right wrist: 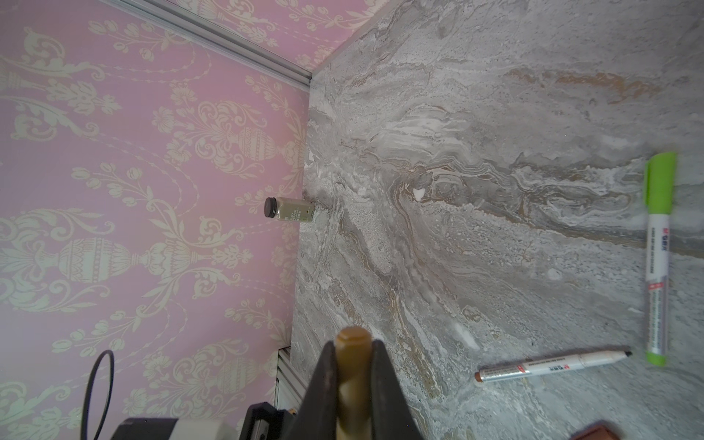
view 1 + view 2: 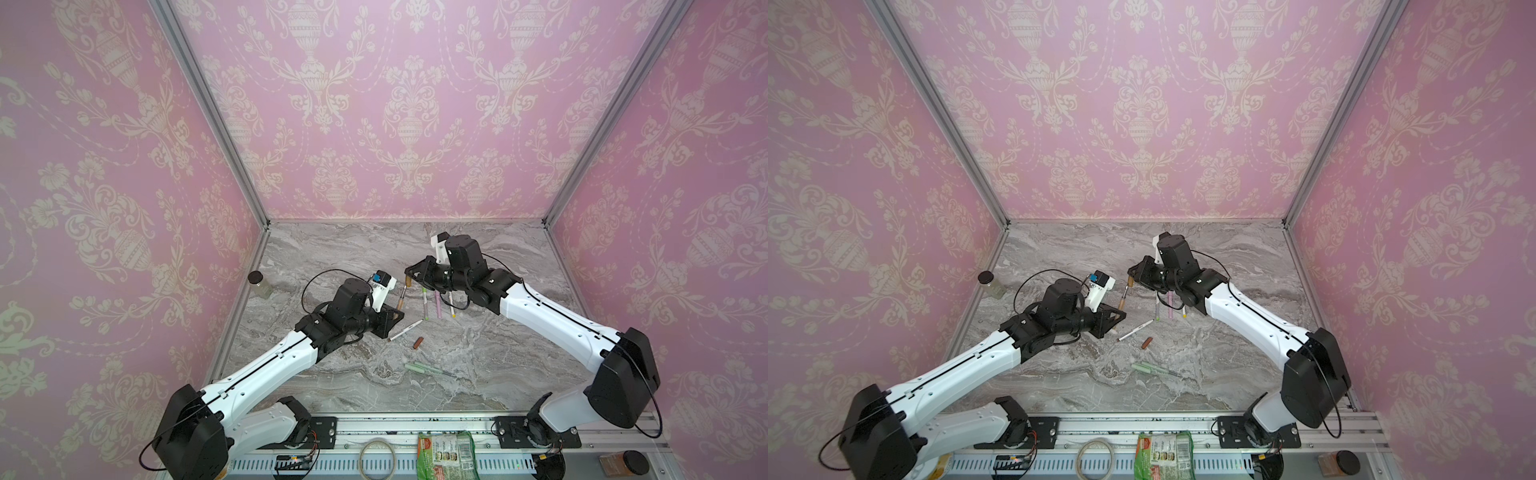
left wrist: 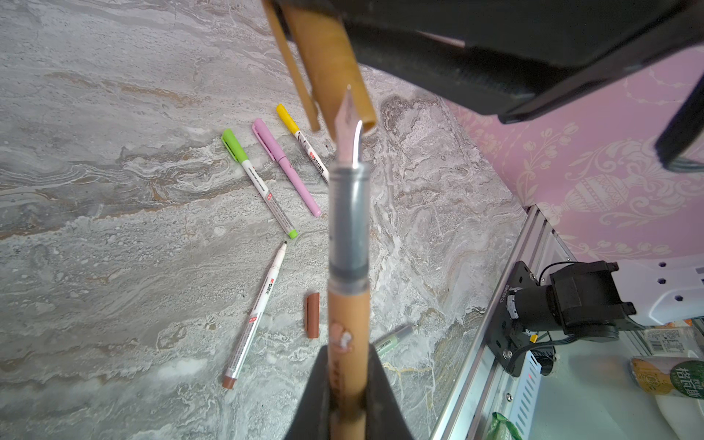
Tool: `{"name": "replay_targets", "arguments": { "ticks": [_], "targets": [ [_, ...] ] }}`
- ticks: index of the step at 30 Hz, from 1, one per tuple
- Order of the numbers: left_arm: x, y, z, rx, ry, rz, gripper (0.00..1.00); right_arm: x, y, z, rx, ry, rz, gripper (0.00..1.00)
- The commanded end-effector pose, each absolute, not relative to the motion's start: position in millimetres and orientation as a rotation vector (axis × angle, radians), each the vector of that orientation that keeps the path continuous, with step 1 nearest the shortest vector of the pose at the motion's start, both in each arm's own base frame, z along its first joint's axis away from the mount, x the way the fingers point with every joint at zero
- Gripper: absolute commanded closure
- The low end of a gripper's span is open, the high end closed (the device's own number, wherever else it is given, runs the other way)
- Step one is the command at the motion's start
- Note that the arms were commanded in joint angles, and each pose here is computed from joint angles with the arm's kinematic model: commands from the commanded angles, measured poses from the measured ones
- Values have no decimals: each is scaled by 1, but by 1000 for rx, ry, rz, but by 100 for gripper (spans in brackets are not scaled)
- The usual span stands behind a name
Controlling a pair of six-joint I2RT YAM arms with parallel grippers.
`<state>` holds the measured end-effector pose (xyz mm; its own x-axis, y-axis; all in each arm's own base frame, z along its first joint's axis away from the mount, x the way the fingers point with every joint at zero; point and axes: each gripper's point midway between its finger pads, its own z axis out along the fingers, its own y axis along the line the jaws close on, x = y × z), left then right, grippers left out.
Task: Insert the pens into the pen caps
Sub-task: 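Align the brown cap over the fountain pen nib with the right gripper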
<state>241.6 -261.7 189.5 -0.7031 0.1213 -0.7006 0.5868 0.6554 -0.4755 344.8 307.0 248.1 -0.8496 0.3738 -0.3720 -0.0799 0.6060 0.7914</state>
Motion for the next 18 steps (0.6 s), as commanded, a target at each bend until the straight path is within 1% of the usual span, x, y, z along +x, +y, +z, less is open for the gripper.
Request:
{"name": "replay_targets", "arguments": {
  "ticks": [1, 18],
  "targets": [
    [241, -260, 192, 526, 2218, -936, 100, 350, 309, 274, 236, 2251, 1226, 100],
    [241, -260, 192, 528, 2217, -932, 100, 351, 315, 282, 220, 2241, 1254, 100]
  ]
}}
